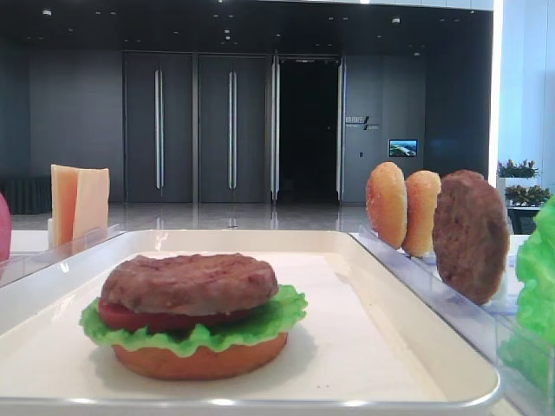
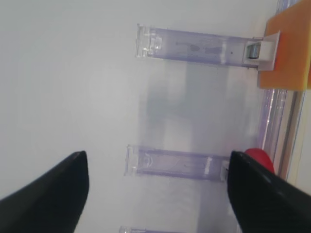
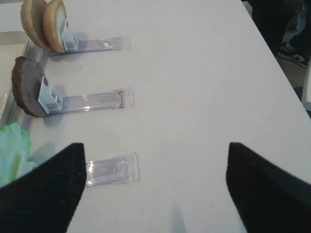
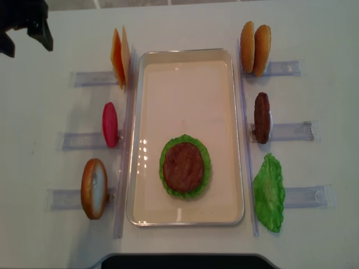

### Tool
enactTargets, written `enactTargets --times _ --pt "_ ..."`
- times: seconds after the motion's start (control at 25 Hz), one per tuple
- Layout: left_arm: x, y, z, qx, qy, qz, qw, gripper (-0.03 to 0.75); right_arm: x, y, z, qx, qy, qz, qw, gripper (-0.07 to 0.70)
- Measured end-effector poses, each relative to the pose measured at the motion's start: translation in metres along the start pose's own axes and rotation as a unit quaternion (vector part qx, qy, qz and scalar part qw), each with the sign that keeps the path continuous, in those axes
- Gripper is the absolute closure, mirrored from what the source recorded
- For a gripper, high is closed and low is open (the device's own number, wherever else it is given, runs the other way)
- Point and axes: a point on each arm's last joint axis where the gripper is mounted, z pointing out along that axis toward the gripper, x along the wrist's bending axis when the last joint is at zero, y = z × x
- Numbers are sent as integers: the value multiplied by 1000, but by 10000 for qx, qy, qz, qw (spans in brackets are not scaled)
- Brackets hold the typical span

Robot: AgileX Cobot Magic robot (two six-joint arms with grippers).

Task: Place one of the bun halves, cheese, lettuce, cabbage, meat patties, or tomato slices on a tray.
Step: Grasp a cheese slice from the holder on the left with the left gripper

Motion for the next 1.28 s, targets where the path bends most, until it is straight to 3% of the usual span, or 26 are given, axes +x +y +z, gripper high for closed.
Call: enactTargets --times 0.48,0.8,1.16,1.28 --pt "-9 57 40 -36 -166 -68 9998 71 0 0 0 0 0 0 10000 44" --pt "-14 79 74 79 -247 -105 9996 71 0 0 0 0 0 0 10000 44" --pt "-16 81 78 103 -248 -362 9990 71 0 0 0 0 0 0 10000 44" --pt "-25 80 78 100 -236 -341 9991 71 0 0 0 0 0 0 10000 44"
